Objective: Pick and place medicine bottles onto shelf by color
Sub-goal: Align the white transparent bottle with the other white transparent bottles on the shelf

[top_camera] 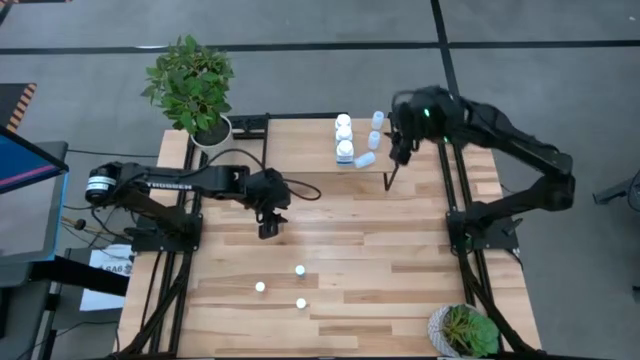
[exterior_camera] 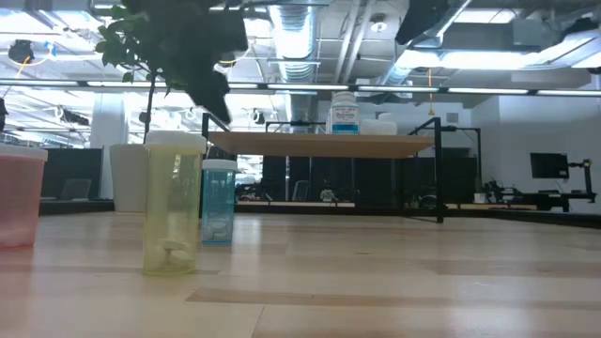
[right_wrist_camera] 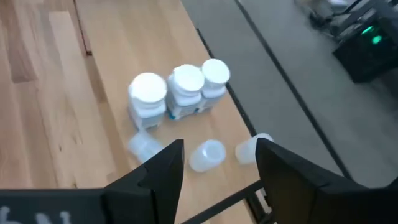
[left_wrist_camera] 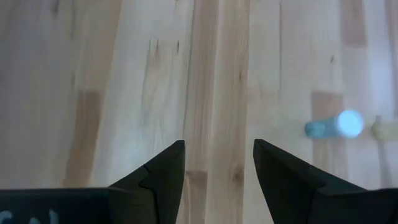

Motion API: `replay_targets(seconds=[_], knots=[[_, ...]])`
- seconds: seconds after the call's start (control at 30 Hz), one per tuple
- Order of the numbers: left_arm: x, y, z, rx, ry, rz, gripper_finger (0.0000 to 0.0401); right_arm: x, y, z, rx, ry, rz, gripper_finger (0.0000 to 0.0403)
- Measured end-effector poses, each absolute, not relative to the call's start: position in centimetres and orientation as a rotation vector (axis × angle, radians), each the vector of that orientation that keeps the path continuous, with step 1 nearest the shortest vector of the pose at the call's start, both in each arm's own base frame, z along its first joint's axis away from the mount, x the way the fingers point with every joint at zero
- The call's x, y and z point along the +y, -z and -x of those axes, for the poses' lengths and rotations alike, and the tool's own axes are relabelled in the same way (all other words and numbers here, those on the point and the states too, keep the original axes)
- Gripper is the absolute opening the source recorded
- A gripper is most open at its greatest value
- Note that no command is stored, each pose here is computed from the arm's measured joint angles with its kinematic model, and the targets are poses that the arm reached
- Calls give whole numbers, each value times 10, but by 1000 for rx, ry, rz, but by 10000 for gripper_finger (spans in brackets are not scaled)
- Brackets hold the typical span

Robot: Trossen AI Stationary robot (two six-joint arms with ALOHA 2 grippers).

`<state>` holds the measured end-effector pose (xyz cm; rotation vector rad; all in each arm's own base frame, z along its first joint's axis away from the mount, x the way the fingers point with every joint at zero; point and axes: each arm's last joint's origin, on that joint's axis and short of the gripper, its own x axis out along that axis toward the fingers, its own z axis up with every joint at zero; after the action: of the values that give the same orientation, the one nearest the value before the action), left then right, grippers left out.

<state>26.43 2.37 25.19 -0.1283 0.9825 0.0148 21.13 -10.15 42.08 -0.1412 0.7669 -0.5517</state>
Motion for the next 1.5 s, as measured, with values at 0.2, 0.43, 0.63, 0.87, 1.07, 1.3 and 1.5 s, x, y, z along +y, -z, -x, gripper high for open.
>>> replay_targets(seconds=[0.2, 0.43, 0.63, 0.87, 1.07, 1.3, 1.5], knots=[[24, -237, -263, 971, -15, 127, 177, -135, -418, -226, 862, 562, 250, 224], [23, -236, -264, 963, -30, 158, 177, -149, -391, -254, 947, 559, 180, 223], [23, -236, -264, 962, -44, 185, 177, -151, -377, -264, 1032, 541, 175, 264], [15, -236, -264, 968, -30, 199, 177, -121, -393, -267, 1026, 397, 338, 285], [0, -232, -259, 1036, -6, 150, 177, -111, -378, -279, 1101, 285, 323, 286], [-3, -232, -258, 1048, -1, 105, 177, -117, -340, -304, 1273, 212, 303, 286], [-3, -232, -258, 1046, 9, 88, 177, -121, -323, -315, 1333, 181, 305, 286]])
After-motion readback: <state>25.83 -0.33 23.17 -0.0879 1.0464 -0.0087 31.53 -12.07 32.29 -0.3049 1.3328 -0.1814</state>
